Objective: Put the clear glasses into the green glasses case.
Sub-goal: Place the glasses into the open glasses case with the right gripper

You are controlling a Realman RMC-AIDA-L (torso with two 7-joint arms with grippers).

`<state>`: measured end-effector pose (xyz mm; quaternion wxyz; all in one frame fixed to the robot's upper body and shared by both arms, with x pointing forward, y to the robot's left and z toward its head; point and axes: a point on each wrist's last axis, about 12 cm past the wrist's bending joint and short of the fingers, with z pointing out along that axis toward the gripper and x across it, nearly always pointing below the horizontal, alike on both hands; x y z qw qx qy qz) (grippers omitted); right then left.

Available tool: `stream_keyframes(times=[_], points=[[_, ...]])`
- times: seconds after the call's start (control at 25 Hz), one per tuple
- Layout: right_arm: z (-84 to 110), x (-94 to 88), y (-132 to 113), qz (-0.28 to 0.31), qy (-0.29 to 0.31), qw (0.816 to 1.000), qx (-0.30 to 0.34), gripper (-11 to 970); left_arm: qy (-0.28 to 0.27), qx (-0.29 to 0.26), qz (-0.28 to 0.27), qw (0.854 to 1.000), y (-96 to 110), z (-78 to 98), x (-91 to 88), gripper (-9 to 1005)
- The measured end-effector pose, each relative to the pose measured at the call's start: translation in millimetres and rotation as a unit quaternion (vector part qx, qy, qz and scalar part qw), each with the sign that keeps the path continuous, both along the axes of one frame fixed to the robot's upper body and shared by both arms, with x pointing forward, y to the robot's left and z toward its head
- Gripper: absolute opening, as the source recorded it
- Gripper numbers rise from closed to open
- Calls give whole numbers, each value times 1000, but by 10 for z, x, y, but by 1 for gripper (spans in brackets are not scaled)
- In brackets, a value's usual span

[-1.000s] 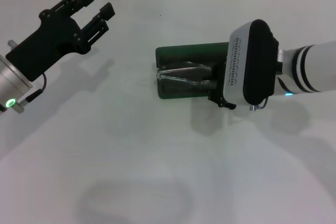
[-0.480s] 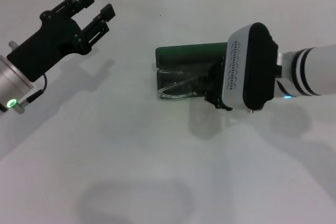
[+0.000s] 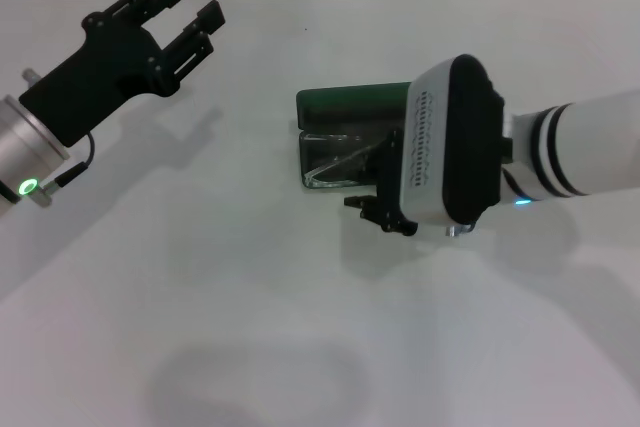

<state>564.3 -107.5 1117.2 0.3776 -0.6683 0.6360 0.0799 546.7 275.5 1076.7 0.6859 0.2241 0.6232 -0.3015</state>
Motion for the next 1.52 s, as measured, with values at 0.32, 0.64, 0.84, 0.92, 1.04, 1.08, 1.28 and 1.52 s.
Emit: stream_keyframes(times=[0.32, 0.64, 0.84, 0.92, 1.04, 1.08, 1.28, 1.52], points=[[-112, 102, 56, -8, 2, 1000, -11, 232, 0, 3, -3, 1000, -33, 10, 30, 578], [-91, 187, 27, -39, -3, 999, 9, 234, -1, 4, -3, 1000, -29, 11, 31, 579], [-41, 247, -21, -57, -4, 998, 19, 236, -1, 4, -3, 1000, -23, 13, 33, 579], [-26, 275, -59, -66, -3, 998, 23, 236, -1, 4, -3, 1000, -23, 13, 33, 579], [-15, 300, -108, -77, 1, 997, 28, 237, -1, 4, -3, 1000, -23, 13, 32, 579], [-17, 298, -116, -78, 2, 997, 29, 237, -1, 4, -3, 1000, -24, 13, 32, 579], [2, 222, -143, -72, 3, 997, 32, 238, -1, 4, -3, 1000, -25, 12, 32, 580], [42, 75, -213, -66, 9, 997, 42, 240, 0, 4, -2, 1000, -22, 5, 24, 579]])
